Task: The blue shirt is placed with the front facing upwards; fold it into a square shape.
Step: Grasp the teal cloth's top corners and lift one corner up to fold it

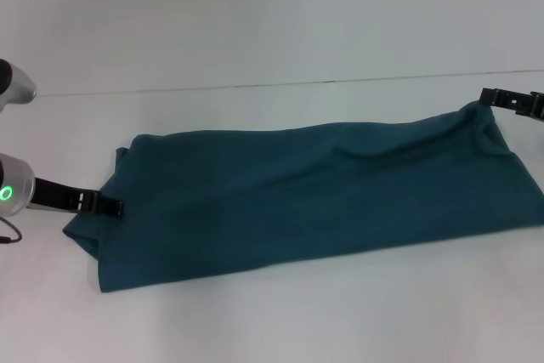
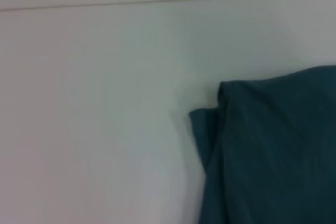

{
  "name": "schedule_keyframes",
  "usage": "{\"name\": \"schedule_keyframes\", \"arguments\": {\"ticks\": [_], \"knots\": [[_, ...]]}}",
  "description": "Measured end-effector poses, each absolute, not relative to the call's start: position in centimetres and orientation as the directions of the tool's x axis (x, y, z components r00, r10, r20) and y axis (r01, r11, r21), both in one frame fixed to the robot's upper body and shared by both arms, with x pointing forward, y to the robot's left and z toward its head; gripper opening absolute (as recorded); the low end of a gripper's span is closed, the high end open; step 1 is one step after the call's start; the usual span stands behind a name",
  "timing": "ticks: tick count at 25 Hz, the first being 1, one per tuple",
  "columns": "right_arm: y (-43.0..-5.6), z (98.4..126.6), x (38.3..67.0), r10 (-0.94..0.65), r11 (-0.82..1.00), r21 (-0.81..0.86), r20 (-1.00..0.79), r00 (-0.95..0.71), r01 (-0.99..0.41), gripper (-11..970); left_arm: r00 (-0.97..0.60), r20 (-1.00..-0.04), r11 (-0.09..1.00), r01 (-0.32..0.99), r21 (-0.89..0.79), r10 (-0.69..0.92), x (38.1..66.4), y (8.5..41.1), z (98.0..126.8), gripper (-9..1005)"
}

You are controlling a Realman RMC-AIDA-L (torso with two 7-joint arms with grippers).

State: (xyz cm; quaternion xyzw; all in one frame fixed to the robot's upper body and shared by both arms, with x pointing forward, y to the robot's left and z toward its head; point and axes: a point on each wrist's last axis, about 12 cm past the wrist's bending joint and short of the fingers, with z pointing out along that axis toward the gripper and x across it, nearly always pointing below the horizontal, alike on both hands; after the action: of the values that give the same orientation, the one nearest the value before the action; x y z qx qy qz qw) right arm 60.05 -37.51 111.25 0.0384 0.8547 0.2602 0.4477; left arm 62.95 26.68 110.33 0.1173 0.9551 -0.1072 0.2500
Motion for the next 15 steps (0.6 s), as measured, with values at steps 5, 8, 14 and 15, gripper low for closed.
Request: {"name": "schedule_keyframes", "arguments": {"ticks": [5, 8, 14, 15], "knots": [[-37.5, 111.2, 60.0, 0.300, 0.860, 0.482, -0.742, -0.600, -0.166, 925, -0.843, -0.507, 0.955, 0.273, -0.120, 0.177, 63.0, 26.6, 110.3, 836], [-37.4, 111.1, 60.0, 0.299, 0.859, 0.483, -0.740, -0.602, -0.167, 925, -0.849, -0.499, 0.954, 0.271, -0.124, 0.176, 63.0, 26.6, 110.0, 836], [-37.2, 111.1, 60.1, 0.292, 0.859, 0.482, -0.739, -0.607, -0.173, 926, -0.862, -0.469, 0.939, 0.301, -0.169, 0.192, 63.0, 25.6, 109.8, 831], [-37.1, 111.1, 60.1, 0.291, 0.859, 0.482, -0.738, -0.609, -0.174, 926, -0.862, -0.468, 0.935, 0.308, -0.177, 0.195, 63.0, 25.4, 109.8, 829]]}}
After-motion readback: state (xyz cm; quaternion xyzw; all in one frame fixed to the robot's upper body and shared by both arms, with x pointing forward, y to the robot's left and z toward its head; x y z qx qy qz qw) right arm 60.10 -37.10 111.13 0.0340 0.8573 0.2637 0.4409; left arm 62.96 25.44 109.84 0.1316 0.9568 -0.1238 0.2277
